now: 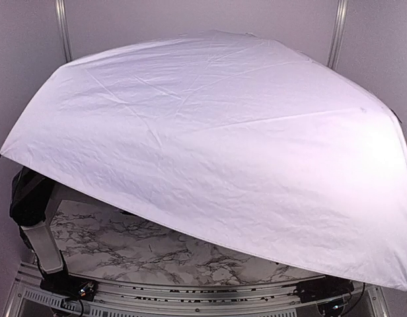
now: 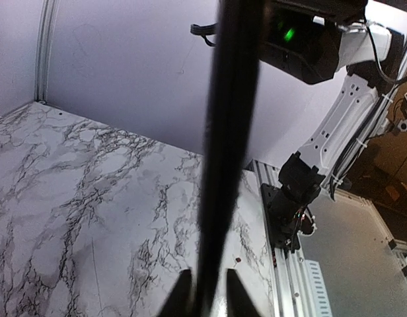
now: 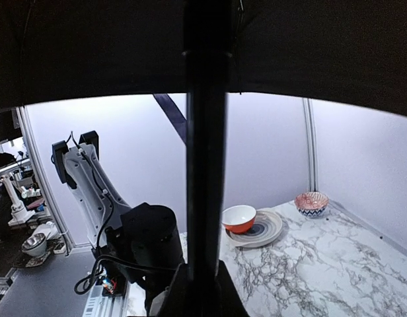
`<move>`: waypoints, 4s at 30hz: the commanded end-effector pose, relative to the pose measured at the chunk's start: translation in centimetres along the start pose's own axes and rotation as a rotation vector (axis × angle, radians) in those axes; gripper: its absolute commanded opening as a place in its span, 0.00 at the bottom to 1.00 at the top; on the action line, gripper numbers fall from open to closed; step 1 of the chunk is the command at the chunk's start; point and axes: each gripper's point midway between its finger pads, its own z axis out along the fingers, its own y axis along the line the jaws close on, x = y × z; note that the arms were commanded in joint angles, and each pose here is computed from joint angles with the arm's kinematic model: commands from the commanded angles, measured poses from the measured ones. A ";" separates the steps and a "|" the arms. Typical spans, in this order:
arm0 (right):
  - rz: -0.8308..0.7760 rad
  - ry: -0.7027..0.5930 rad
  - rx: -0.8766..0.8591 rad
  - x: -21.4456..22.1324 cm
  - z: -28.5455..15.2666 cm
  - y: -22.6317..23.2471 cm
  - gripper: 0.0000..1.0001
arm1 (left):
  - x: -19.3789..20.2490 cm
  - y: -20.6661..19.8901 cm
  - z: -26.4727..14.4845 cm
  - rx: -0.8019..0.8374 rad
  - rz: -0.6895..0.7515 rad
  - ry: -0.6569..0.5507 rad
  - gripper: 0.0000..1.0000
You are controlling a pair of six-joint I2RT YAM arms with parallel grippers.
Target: Put away the umbrella
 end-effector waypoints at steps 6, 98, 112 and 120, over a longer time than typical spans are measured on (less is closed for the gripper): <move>-0.106 -0.071 0.105 -1.9 -0.1 -1.8 0.00 | -6.0 0.3 -1.5 -0.132 0.002 -0.174 0.70; 0.187 -0.664 0.074 -10.5 0.8 -9.3 0.11 | -8.2 0.7 -2.4 -0.155 -0.053 -0.606 0.00; 0.105 -0.482 0.279 -10.3 1.8 -8.6 0.00 | -6.9 2.5 -0.8 -0.298 0.040 -0.293 0.53; 0.172 -0.432 0.328 -10.5 2.6 -7.9 0.00 | -7.3 3.7 -1.3 -0.301 0.023 -0.246 0.63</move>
